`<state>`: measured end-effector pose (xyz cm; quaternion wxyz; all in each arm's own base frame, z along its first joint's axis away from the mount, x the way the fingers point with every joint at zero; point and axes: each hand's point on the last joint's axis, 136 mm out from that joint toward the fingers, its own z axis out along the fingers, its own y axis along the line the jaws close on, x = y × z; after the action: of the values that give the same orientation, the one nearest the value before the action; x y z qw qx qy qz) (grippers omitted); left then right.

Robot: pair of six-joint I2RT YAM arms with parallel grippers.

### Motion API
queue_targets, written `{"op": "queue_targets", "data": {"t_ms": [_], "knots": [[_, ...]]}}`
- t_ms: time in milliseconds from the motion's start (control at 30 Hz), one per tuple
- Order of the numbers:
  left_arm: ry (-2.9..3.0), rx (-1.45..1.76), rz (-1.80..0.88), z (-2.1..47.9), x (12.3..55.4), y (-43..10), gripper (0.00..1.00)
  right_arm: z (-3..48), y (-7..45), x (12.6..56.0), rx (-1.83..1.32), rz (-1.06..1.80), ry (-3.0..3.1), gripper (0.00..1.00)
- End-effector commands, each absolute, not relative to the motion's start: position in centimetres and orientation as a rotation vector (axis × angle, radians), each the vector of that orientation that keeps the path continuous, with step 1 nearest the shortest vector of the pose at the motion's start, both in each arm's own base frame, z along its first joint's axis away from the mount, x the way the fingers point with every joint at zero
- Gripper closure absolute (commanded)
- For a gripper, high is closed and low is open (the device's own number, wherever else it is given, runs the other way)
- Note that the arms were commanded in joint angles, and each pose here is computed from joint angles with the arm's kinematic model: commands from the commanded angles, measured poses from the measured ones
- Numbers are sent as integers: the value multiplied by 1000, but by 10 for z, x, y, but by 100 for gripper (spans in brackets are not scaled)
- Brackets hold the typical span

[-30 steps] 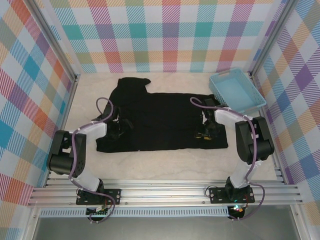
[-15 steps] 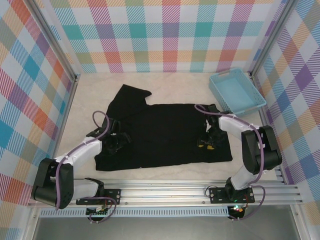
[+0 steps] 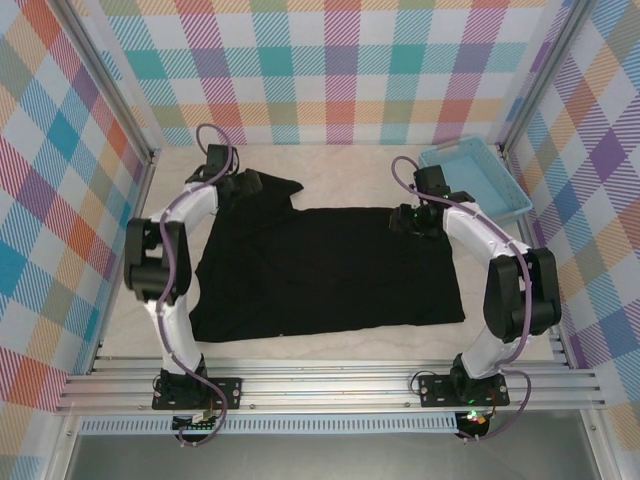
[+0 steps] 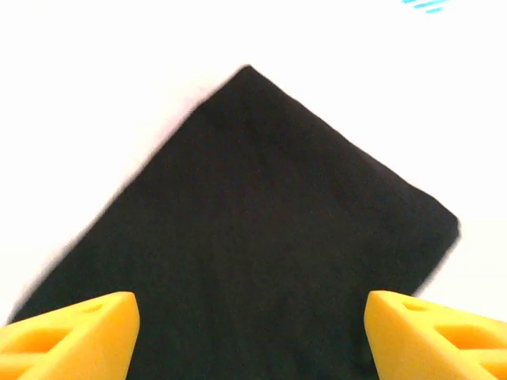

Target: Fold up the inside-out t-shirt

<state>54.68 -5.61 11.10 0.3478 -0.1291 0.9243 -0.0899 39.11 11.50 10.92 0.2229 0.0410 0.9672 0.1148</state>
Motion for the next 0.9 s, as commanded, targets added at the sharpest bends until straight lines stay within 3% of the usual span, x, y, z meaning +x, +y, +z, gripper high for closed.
{"op": "queue_targets", "data": {"t_ms": [0,333,467,867], "knots": [[2516,-137,-167,93,564,-52,24,108,121,393,72,362,2656,47],[2591,45,-126,53,632,-54,24,109,128,384,47,424,2666,47],[2566,40,-158,45,646,-55,29,108,130,380,46,447,2669,47],[2547,-2,-175,24,657,-53,66,99,126,378,57,413,2684,47]]}}
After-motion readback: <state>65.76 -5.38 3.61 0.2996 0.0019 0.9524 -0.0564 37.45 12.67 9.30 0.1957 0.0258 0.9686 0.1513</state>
